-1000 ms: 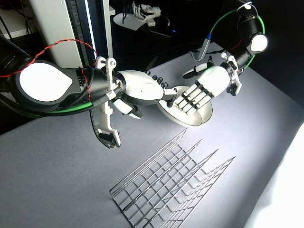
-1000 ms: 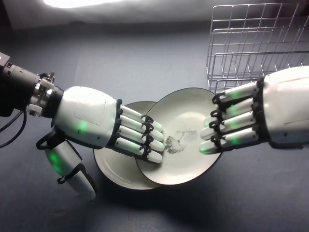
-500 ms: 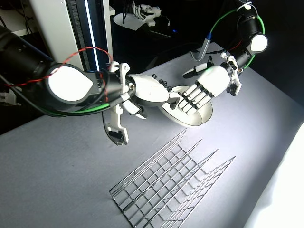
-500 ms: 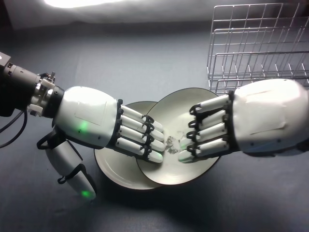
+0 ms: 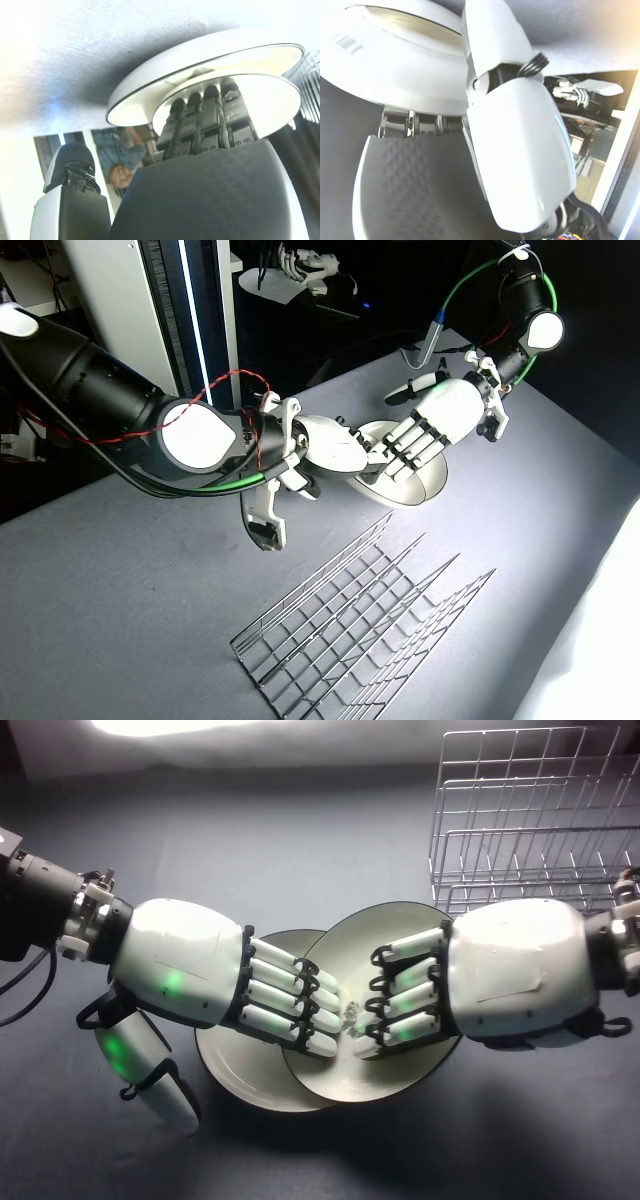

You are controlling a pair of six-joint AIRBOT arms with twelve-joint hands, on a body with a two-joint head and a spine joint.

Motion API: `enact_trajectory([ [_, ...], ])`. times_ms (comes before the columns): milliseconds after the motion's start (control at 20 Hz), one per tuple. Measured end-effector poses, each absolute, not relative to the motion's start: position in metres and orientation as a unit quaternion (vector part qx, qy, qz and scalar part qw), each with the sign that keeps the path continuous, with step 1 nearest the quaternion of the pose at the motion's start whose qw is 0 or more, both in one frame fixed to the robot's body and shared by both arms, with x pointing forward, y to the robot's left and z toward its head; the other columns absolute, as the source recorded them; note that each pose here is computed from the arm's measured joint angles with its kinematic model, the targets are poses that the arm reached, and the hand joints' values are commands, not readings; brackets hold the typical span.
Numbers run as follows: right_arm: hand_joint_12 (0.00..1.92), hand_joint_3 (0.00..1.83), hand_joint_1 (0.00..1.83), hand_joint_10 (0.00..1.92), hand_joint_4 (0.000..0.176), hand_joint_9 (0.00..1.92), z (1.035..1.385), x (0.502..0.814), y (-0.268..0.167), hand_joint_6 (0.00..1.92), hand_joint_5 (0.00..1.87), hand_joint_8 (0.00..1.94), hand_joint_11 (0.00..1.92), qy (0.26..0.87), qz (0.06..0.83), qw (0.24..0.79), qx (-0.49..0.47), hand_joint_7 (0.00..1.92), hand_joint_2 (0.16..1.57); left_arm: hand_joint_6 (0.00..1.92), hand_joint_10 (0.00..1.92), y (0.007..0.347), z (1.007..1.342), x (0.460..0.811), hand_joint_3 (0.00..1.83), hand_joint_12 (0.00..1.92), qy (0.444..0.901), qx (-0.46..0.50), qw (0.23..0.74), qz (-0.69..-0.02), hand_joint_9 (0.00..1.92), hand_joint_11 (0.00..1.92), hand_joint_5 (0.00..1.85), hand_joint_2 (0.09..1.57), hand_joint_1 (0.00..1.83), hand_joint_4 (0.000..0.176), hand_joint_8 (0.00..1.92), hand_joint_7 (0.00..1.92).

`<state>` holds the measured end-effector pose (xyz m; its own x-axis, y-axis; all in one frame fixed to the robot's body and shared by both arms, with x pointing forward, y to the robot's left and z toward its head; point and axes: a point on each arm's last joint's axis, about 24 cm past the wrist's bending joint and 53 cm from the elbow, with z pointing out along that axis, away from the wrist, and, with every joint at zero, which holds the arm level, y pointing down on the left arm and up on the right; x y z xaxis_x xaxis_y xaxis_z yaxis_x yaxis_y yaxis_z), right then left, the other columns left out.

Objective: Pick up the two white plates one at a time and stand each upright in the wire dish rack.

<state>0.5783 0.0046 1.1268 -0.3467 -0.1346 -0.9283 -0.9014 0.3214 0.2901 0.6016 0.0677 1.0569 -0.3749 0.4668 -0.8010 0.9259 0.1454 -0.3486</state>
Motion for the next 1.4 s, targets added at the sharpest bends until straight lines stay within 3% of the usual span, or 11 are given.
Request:
enact_trajectory([
  [250,1.16,0.00,1.44,0.02,0.000,0.43,1.122,0.589,0.009,0.01,0.32,0.01,0.07,0.692,0.444,0.433,-0.371,0.37,1.06,0.00,0.00,0.068,1.057,0.602,0.00,0.00,0.708,0.492,0.266,-0.431,0.00,0.00,0.00,1.11,0.00,0.000,0.00,0.00],
  [600,1.22,0.01,1.28,0.02,0.000,0.47,1.121,0.591,0.011,0.02,0.38,0.01,0.09,0.692,0.445,0.433,-0.370,0.41,1.11,0.00,0.00,0.068,1.057,0.602,0.00,0.00,0.708,0.492,0.266,-0.431,0.00,0.00,0.00,1.09,0.00,0.000,0.00,0.00],
  [750,1.19,0.00,1.31,0.06,0.000,0.74,1.121,0.589,0.014,0.05,0.76,0.02,0.34,0.691,0.449,0.430,-0.369,0.76,1.10,0.00,0.00,0.067,1.057,0.602,0.00,0.00,0.707,0.493,0.266,-0.431,0.00,0.00,0.00,1.10,0.00,0.000,0.00,0.00],
  [800,1.05,0.03,1.18,0.05,0.000,0.92,1.123,0.588,0.016,0.93,0.86,0.01,0.57,0.689,0.455,0.430,-0.366,0.96,1.14,0.00,0.00,0.067,1.058,0.603,0.00,0.00,0.707,0.494,0.266,-0.430,0.00,0.00,0.00,1.11,0.00,0.000,0.00,0.00],
  [850,0.99,0.01,1.35,0.84,0.000,0.98,1.126,0.588,0.017,0.95,0.97,0.47,0.79,0.687,0.458,0.431,-0.366,1.11,1.08,0.00,0.00,0.067,1.058,0.603,0.00,0.00,0.707,0.494,0.266,-0.430,0.00,0.00,0.00,1.11,0.00,0.000,0.00,0.00],
  [900,1.00,0.00,1.38,1.02,0.000,1.00,1.126,0.588,0.017,0.97,0.98,0.61,0.86,0.686,0.459,0.430,-0.366,1.11,1.08,0.00,0.00,0.067,1.058,0.603,0.00,0.00,0.707,0.494,0.266,-0.430,0.00,0.00,0.00,1.10,0.00,0.000,0.00,0.00],
  [1000,0.99,0.00,1.39,1.01,0.000,1.07,1.131,0.584,0.019,0.96,0.97,0.58,0.93,0.677,0.466,0.431,-0.372,1.14,1.07,0.00,0.00,0.067,1.058,0.603,0.01,0.00,0.707,0.494,0.267,-0.430,0.00,0.00,0.00,1.11,0.00,0.000,0.00,0.00],
  [1100,1.08,0.00,1.38,1.15,0.000,0.98,1.133,0.582,0.020,1.08,0.90,0.78,0.85,0.674,0.471,0.430,-0.372,1.02,1.10,0.00,0.00,0.066,1.058,0.603,0.00,0.00,0.707,0.494,0.267,-0.430,0.00,0.00,0.00,1.10,0.00,0.000,0.00,0.00],
  [1200,1.16,0.00,1.37,1.21,0.000,0.94,1.134,0.582,0.021,1.11,0.89,0.85,0.83,0.672,0.473,0.431,-0.372,0.97,1.12,0.00,0.00,0.066,1.058,0.603,0.00,0.00,0.707,0.494,0.267,-0.430,0.00,0.00,0.00,1.11,0.00,0.000,0.00,0.00],
  [1400,1.09,0.00,1.38,1.11,0.000,0.98,1.136,0.582,0.020,1.07,0.92,0.82,0.84,0.671,0.474,0.432,-0.372,1.00,1.10,0.00,0.00,0.066,1.058,0.604,0.00,0.00,0.708,0.491,0.267,-0.431,0.00,0.00,0.00,1.11,0.00,0.000,0.00,0.00],
])
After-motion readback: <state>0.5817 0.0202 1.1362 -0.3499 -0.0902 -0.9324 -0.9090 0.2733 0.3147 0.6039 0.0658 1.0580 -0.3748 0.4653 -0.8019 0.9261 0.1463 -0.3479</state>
